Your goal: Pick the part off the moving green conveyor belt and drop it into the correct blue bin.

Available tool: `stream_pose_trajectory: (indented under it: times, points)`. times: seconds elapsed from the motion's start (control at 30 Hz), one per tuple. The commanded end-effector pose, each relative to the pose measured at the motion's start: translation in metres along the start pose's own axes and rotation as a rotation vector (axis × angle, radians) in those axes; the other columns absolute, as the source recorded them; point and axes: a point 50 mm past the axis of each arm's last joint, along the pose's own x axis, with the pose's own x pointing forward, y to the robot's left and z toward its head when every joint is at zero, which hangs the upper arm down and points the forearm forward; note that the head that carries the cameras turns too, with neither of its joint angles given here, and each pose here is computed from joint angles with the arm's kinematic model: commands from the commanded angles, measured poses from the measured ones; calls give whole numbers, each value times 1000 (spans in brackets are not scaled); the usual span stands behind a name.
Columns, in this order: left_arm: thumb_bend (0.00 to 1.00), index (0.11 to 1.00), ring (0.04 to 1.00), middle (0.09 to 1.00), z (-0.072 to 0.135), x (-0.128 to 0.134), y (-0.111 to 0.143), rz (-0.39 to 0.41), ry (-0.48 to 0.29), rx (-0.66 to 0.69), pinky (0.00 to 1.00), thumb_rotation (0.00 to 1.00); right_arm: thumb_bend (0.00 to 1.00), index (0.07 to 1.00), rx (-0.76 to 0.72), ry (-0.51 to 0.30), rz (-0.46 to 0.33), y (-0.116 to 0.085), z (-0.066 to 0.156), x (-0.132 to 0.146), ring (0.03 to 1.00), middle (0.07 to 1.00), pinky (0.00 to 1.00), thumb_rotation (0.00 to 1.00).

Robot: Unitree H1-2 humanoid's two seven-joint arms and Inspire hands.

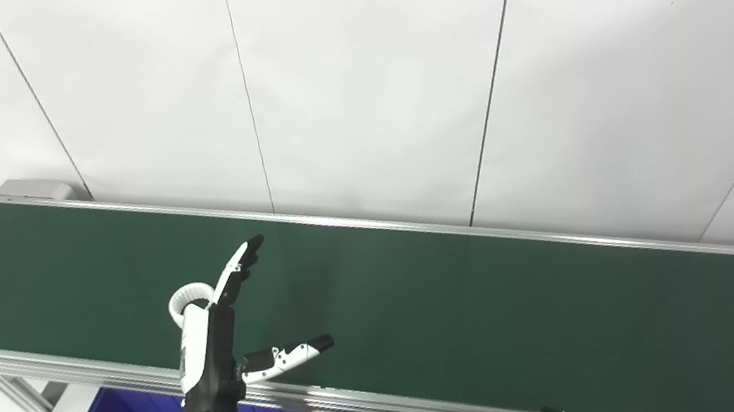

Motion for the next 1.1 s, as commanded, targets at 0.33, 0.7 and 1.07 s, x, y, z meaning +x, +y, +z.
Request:
stream_pose_trajectory:
  times: [0.33,0.7,1.07]
  points:
    - [837,924,888,949,-14,44,3,42,42,258,795,232,705,840,9,-66,-25,-3,8,1,775,823,650,155]
    - [854,918,945,972,-32,67,10,17,139,445,887,158,704,832,12,-84,-27,-3,7,1,765,813,642,140]
    - [845,914,993,997,-53,81,8,-21,242,551,984,143,703,827,15,-86,-25,-3,7,2,768,812,640,123]
